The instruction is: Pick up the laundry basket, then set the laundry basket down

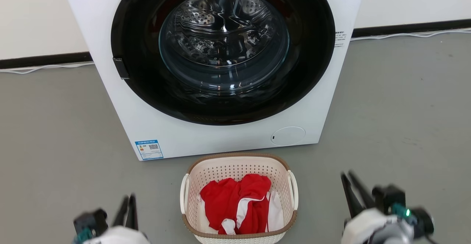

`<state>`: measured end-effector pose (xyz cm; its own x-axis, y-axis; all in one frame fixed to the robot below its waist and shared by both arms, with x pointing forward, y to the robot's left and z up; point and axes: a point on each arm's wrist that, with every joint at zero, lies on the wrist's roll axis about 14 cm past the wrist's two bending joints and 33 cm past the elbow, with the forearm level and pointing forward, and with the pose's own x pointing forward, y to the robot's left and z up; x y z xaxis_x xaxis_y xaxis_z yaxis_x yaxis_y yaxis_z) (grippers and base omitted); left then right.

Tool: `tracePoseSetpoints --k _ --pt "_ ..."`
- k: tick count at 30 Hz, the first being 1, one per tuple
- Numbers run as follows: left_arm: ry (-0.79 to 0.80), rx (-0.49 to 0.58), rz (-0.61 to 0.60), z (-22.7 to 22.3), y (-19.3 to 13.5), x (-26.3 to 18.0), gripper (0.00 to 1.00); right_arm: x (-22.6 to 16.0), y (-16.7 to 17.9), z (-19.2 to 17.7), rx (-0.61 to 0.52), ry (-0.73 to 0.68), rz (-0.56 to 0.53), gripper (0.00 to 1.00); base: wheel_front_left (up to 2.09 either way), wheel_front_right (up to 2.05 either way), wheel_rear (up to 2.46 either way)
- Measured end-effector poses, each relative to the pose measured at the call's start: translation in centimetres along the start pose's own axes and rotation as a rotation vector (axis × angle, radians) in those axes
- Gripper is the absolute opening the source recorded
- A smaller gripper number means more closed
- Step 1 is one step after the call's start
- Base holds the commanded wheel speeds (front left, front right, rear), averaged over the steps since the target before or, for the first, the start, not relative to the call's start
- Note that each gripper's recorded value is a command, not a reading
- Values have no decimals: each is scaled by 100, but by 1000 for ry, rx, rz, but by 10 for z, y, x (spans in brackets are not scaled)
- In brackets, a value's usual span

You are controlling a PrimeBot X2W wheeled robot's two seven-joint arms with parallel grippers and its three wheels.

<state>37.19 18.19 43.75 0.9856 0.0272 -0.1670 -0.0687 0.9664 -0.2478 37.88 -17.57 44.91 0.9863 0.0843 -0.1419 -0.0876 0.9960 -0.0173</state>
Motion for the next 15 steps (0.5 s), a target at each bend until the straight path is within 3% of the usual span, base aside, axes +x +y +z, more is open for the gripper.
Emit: tracePoseSetpoints --k 5,15 --pt "89 -24 30 -30 6 -15 0 -17 1 -35 38 103 -11 0 0 0 0" --pt "96 -130 55 -28 9 -14 0 -14 -4 -28 161 82 -46 0 0 0 0"
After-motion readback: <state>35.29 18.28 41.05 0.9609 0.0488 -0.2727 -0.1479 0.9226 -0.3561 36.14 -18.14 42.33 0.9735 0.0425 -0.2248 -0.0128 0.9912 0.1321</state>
